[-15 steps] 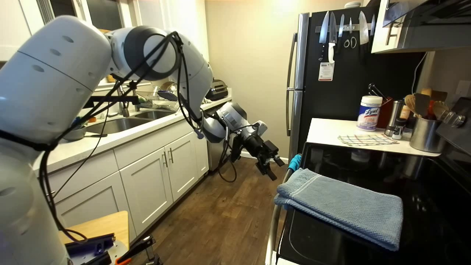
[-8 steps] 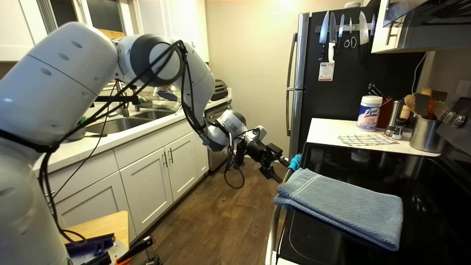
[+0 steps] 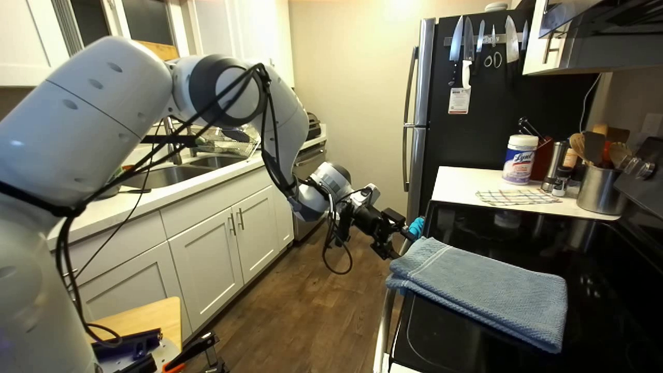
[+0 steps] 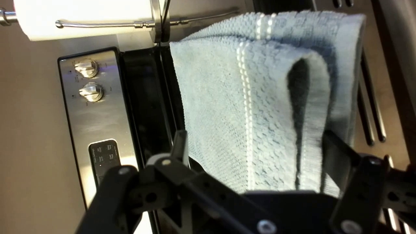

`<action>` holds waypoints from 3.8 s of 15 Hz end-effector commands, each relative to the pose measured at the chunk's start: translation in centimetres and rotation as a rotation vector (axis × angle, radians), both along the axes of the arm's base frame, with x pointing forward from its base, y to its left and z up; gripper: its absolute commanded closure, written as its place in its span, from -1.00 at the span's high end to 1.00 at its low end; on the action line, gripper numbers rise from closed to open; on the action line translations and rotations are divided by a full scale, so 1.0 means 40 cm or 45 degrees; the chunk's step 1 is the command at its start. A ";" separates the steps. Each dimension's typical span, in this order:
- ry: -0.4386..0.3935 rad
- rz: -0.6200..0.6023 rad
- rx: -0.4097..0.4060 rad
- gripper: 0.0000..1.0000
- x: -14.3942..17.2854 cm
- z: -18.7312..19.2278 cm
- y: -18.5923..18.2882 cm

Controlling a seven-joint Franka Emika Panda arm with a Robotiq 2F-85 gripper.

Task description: Hang the light blue towel on the handle of the oven.

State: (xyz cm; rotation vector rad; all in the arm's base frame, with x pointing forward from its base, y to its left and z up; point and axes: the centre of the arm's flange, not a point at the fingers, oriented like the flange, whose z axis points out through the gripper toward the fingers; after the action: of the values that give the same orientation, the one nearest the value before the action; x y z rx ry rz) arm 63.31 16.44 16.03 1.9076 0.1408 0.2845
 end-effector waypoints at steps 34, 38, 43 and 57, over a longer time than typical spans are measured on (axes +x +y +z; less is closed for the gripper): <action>-0.054 -0.010 -0.113 -1.00 -0.029 0.070 -0.045; -0.065 -0.020 -0.099 -0.97 -0.032 0.079 -0.039; -0.139 -0.040 -0.038 -0.97 -0.088 0.191 -0.053; -0.384 -0.190 0.109 -0.97 -0.317 0.672 -0.044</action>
State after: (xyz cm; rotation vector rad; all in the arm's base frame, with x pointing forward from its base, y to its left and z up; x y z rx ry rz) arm 53.79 15.25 39.05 1.9073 -0.1679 0.4640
